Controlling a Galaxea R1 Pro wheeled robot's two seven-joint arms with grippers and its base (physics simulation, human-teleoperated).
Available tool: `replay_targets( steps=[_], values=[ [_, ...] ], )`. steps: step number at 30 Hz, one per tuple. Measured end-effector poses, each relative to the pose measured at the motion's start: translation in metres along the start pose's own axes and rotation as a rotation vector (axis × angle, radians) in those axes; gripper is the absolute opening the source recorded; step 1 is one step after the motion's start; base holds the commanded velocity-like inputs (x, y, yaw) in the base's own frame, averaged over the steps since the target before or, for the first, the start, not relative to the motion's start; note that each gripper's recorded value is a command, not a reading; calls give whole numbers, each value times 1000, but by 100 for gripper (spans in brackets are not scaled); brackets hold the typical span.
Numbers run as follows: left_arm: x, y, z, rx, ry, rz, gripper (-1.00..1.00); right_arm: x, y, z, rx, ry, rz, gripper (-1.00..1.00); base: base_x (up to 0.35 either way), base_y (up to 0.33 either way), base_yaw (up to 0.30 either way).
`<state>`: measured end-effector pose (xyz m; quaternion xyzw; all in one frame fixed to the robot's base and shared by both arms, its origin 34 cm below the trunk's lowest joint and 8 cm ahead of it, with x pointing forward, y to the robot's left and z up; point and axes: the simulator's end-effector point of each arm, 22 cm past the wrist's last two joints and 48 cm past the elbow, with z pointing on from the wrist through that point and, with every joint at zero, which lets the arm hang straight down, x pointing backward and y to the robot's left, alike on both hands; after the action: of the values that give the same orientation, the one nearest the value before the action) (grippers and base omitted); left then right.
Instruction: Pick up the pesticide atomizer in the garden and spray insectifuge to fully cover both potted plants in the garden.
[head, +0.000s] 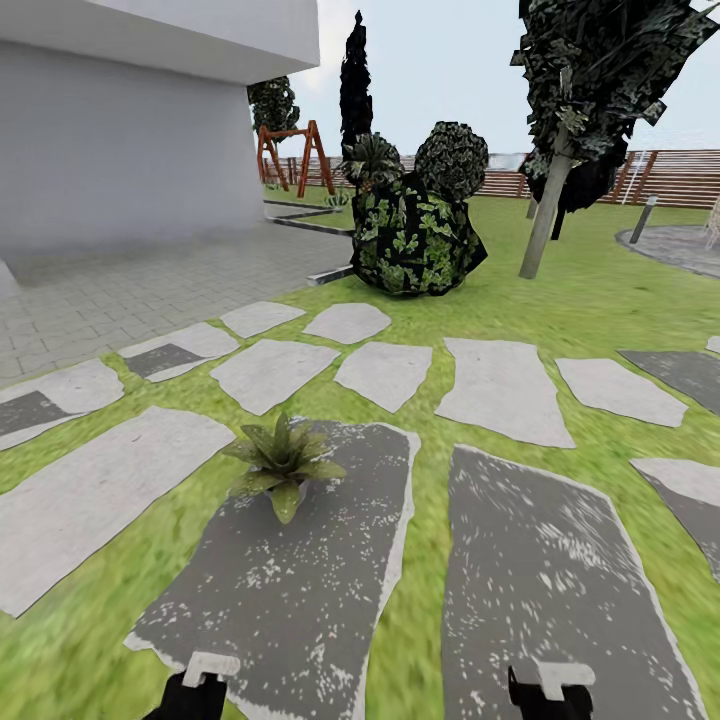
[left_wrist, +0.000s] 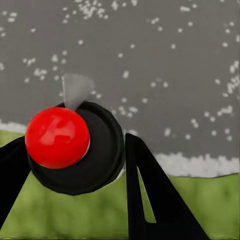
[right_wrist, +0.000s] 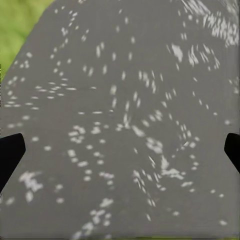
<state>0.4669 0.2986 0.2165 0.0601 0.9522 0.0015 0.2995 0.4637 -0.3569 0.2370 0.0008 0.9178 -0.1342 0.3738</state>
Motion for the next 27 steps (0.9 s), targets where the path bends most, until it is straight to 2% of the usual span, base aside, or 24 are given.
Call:
replay_targets(
  steps=[3,5,6,7,11,12,14,17,27],
  values=[
    [14,-1,-3,0,23,-14,-100,5,1,-2,-2,10,2,100,0,0,0],
    [22,1,-6,-9,22,-46,-100,6,3,-2,-4,12,3,100,0,0,0],
    [22,3,-7,-16,8,-66,-100,6,4,-2,-6,12,4,100,0,0,0],
    [15,6,-9,-34,-45,-117,-100,5,22,-5,-27,13,10,100,0,0,0],
    [17,4,-9,-40,-49,-133,-100,5,25,-6,-24,17,25,100,0,0,-187],
    [17,10,-10,-63,-49,-135,-100,5,25,-6,-24,16,25,100,0,0,-260],
    [19,30,-12,-155,-45,-141,-100,5,25,-6,-23,15,26,100,0,0,-266],
    [20,41,-14,-214,-43,-139,-100,5,25,-6,-23,15,26,100,0,0,-288],
    [24,40,-15,-220,-40,-139,-100,5,26,-6,-25,14,27,100,0,0,-297]
  ],
)
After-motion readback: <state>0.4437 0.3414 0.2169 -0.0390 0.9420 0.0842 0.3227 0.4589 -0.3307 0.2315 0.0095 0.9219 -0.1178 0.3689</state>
